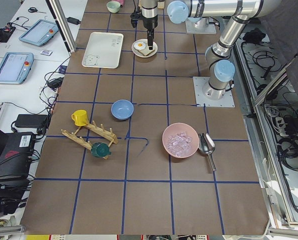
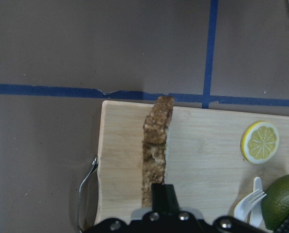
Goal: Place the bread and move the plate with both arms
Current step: 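Lift the bread slice with the right gripper and carry it over the plate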
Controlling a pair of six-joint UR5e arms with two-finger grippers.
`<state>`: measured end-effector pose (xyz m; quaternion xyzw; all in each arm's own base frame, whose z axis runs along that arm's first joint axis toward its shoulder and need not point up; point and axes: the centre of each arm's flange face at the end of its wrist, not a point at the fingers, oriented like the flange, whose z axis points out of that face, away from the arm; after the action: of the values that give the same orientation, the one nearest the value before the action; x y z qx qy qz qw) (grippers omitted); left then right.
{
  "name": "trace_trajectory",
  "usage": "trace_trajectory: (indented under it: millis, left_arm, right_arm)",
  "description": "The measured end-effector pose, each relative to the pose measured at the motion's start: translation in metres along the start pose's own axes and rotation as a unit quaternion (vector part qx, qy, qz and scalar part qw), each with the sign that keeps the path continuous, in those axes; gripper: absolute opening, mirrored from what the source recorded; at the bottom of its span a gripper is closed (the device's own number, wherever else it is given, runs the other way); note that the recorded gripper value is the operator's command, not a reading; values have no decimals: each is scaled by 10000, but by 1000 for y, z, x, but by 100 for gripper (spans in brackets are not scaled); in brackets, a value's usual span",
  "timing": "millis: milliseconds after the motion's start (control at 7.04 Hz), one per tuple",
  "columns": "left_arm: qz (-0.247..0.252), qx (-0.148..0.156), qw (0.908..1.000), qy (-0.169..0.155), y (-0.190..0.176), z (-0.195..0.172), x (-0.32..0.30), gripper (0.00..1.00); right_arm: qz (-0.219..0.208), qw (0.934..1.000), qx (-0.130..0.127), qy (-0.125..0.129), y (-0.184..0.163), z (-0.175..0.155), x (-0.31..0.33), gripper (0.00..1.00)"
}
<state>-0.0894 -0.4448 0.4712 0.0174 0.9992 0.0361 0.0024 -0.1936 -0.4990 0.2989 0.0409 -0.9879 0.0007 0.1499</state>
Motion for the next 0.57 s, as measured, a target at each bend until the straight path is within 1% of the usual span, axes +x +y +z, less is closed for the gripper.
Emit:
trace_trajectory:
  millis: [284,426,568]
  left_arm:
    - [5,1,10000,-4,0,0,0,100]
    - [7,3,10000,-5,0,-1,0,100]
    - [8,5,10000,-6,0,-1,0,100]
  right_arm:
    - [-192,9998,90,-42,-31,-63,-21,0]
    - [-245,9996,134,-81,-51,-102,-50,0]
    - [-239,9995,140,-162,-69,-143,-96,0]
